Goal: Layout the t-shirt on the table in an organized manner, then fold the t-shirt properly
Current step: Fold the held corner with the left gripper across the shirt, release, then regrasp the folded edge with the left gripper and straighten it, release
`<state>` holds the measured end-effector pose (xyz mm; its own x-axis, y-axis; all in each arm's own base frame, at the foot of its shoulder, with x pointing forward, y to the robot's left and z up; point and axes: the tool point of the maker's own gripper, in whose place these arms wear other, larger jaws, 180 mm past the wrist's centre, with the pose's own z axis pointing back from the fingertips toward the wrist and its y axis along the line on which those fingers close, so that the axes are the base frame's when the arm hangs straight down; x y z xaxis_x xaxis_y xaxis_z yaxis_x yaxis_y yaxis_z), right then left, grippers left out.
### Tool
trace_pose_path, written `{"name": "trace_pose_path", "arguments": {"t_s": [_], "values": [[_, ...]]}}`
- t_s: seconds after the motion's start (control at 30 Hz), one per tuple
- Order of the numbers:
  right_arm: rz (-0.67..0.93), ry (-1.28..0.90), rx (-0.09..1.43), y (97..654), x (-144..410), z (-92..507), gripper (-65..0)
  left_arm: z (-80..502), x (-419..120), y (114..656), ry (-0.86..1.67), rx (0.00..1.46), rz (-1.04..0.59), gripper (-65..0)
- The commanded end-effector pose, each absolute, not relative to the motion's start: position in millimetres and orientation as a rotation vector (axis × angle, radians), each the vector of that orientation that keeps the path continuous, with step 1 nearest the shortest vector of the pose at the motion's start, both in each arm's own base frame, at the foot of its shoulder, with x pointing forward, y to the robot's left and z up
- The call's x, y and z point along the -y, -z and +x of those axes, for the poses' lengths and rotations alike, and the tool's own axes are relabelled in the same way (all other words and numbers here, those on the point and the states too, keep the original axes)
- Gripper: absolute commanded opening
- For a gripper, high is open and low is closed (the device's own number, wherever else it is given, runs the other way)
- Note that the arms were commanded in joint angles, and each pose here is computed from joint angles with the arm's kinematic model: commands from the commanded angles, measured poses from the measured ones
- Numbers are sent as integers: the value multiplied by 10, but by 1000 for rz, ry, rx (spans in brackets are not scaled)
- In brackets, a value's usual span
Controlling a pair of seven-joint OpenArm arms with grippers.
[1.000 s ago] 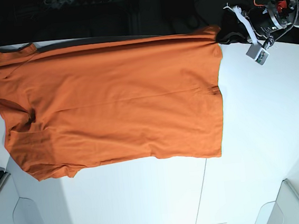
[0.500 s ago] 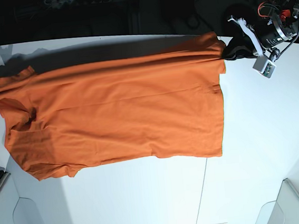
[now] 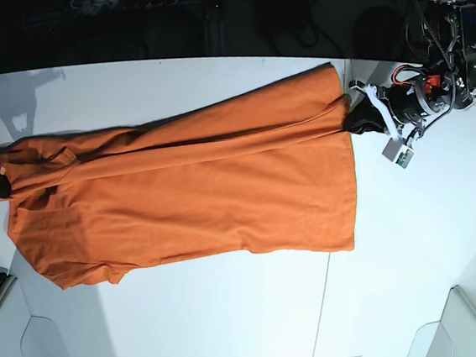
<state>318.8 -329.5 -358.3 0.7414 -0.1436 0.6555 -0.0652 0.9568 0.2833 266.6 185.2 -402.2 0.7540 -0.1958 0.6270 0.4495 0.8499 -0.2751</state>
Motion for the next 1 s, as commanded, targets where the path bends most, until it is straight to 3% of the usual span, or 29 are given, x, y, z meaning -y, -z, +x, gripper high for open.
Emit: {"name": "trace_pose_path", "arguments": {"t_s": [0.0,0.07,0.1,0.13,0.2,0.27,0.53,0.83,0.97], "values": [[283,21,788,3413,3338,3340,-650,2775,-1905,3942,371,657,-424,-650],[280,-2,749,3510,3275,3344,-650,2774,-1930,3996,358,641,-424,-650],[276,-11,735,3543,3258,3331,-610,2761,-1939,4010,357,634,-423,-650],[268,-10,722,3567,3264,3319,-528,2730,-1950,4033,358,615,-419,-622],[259,-1,715,3572,3293,3308,-387,2684,-1950,4042,352,586,-434,-500],[254,15,730,3528,3354,3313,-326,2660,-1947,3967,330,579,-488,-420],[203,194,852,3194,3938,3217,-325,2529,-2305,3677,241,600,-541,-413],[227,256,793,3580,3947,2995,-325,2201,-2148,3814,164,554,-638,-407],[276,322,783,3739,3947,2952,-325,2187,-1981,3869,138,562,-679,-308]]}}
